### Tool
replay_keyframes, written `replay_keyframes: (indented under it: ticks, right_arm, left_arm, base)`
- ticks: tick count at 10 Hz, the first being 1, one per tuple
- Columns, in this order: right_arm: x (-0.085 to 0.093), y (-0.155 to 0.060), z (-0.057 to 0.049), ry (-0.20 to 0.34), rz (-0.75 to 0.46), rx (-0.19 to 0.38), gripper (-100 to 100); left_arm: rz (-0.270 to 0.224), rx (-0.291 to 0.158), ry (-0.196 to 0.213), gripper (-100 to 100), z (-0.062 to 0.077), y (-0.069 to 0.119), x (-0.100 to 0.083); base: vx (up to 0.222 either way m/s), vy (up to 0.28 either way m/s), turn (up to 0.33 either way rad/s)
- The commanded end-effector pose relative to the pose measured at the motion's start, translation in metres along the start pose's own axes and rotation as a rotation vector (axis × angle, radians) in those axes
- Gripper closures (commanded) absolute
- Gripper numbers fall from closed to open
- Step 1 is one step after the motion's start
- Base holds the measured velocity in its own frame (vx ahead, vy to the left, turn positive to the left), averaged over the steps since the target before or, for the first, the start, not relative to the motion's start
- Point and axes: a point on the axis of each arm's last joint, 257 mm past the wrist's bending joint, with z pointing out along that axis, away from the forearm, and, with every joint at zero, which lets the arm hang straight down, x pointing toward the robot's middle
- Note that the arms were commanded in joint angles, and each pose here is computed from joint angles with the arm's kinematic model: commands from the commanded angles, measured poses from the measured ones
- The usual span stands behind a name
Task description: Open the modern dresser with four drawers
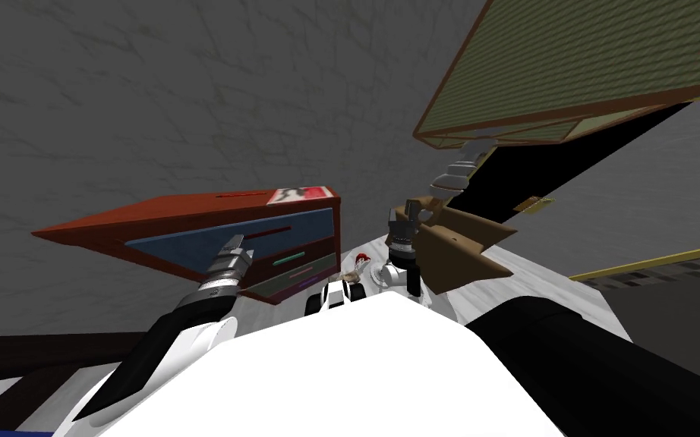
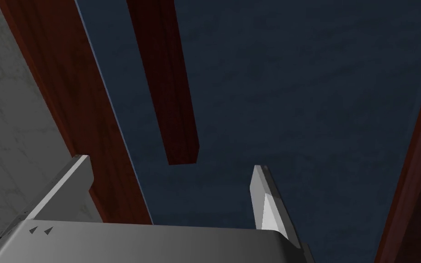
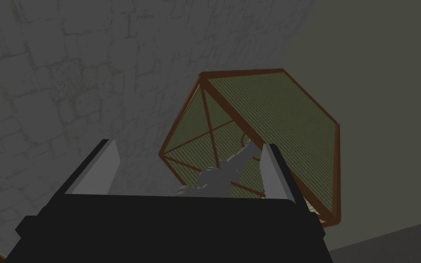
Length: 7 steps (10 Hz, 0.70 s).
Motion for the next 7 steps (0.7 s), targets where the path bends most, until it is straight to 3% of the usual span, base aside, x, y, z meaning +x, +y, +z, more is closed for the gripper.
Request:
replay_keyframes:
  ticks: [1, 2, 3, 7]
  right_arm:
    - [0.0, 0.0, 0.0001, 0.0, 0.0, 0.0, 0]
    - [0.0, 0.0, 0.0, 0.0, 0.0, 0.0, 0]
    - [0.0001, 0.0, 0.0001, 0.0, 0.0, 0.0, 0]
    - [0.0002, 0.0, 0.0002, 0.0, 0.001, 0.0, 0]
  left_arm:
    - [0.0, 0.0, -0.002, -100, -0.0026, -0.006, -0.0019]
    - [0.0, 0.001, -0.002, -100, -0.0017, -0.0027, -0.001]
    - [0.0, 0.0, -0.001, 100, -0.0019, -0.003, -0.001]
    - [-0.001, -0.002, 0.008, 100, -0.0087, -0.0069, 0.0012]
  base:
    - [0.111, 0.031, -0.017]
    - [0.001, 0.005, -0.017]
    - [-0.008, -0.001, 0.0]
    - [-0.153, -0.047, 0.021]
